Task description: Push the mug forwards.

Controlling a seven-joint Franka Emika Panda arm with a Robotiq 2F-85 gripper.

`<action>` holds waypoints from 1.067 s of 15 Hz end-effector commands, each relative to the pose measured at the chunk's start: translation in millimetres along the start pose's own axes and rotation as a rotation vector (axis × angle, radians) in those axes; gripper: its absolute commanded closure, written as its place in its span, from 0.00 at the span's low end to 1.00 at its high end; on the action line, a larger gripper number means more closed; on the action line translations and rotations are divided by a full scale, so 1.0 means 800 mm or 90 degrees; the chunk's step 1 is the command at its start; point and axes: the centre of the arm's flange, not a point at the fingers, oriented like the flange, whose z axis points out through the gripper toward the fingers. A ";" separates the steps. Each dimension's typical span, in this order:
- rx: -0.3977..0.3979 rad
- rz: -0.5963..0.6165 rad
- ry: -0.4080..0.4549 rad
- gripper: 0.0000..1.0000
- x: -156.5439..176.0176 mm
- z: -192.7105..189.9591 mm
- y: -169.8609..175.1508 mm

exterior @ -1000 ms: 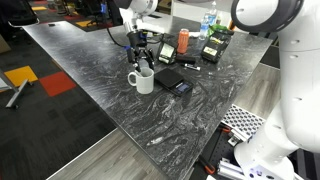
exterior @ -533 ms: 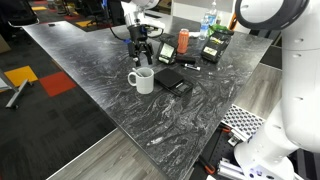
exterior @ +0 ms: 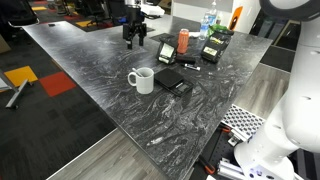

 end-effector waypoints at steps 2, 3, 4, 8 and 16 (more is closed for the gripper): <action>-0.022 -0.043 0.069 0.00 -0.013 0.024 -0.006; -0.023 -0.050 0.070 0.00 -0.009 0.034 -0.006; -0.016 -0.058 0.063 0.00 -0.003 0.047 -0.007; -0.003 -0.085 0.020 0.00 0.002 0.089 -0.015; 0.017 -0.139 -0.022 0.00 -0.001 0.130 -0.027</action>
